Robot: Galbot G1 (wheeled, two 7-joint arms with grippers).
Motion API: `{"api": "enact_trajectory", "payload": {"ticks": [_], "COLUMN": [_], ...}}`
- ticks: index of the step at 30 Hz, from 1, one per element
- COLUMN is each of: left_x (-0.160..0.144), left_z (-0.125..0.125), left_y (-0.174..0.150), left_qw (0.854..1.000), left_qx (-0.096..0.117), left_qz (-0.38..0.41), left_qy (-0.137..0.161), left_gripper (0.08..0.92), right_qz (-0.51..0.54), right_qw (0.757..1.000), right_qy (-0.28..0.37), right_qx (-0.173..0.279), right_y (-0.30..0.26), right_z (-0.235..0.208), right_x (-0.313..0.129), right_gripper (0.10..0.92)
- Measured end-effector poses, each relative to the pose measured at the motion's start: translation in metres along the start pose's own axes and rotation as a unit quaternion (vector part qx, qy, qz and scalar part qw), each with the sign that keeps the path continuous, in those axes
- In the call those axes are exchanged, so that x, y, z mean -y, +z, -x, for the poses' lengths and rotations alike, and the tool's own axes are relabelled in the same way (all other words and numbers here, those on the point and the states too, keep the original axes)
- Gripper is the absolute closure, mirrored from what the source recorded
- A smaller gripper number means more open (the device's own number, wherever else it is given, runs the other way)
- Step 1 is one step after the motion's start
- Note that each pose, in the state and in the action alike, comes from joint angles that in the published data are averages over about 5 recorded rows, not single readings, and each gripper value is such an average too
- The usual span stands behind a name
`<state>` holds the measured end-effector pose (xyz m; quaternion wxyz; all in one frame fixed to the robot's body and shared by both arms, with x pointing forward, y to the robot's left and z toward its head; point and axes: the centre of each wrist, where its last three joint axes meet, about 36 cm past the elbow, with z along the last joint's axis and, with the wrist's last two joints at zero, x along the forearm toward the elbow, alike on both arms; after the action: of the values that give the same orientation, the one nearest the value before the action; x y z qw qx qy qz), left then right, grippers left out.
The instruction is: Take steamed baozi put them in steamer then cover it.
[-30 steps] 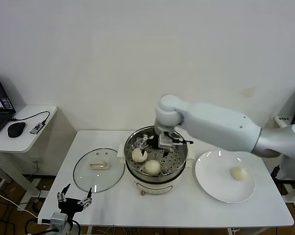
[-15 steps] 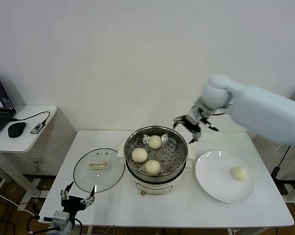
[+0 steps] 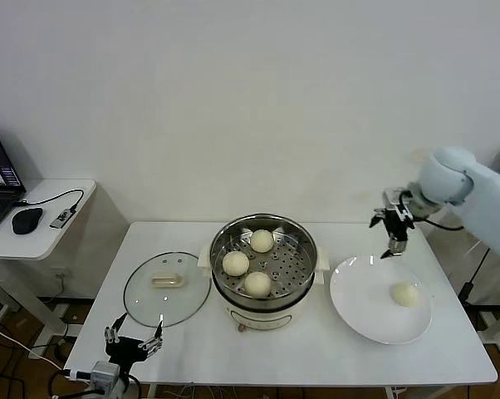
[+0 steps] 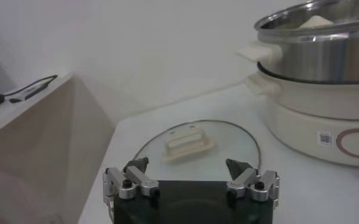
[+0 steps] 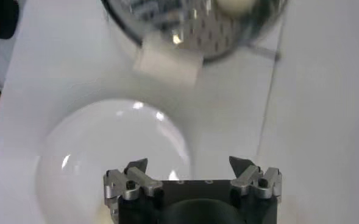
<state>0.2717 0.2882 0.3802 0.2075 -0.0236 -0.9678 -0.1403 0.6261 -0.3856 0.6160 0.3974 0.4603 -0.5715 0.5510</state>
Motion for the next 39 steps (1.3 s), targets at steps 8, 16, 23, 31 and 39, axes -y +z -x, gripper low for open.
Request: {"api": "enact_trajectory", "payload": {"ticks": [8,16,23,31,39], "left_x": [0.002,0.003,0.001,0.004,0.004], "left_z": [-0.001,-0.001,0.000,0.000,0.002], "left_y": [0.004,0.008,0.010,0.012,0.015], "left_qw": [1.000,1.000,1.000,1.000,1.000], "left_qx": [-0.007,-0.014,-0.017,-0.021,-0.025], "left_qz": [-0.002,0.000,0.004,0.007,0.009], "left_qy": [-0.001,0.003,0.004,0.008,0.008], "left_gripper": [0.177,0.177,0.177,0.177,0.177], "right_qz": [0.025,0.023,0.016,0.014,0.013], "right_qw": [0.999,0.998,0.997,0.996,0.995], "right_qy": [-0.016,-0.043,-0.060,-0.067,-0.065], "right_qx": [-0.015,-0.031,-0.049,-0.061,-0.071], "right_y": [0.030,0.053,0.068,0.076,0.081], "right_z": [0.042,0.077,0.094,0.110,0.124], "right_x": [-0.017,-0.030,-0.040,-0.047,-0.050], "right_gripper": [0.200,0.200,0.200,0.200,0.200]}}
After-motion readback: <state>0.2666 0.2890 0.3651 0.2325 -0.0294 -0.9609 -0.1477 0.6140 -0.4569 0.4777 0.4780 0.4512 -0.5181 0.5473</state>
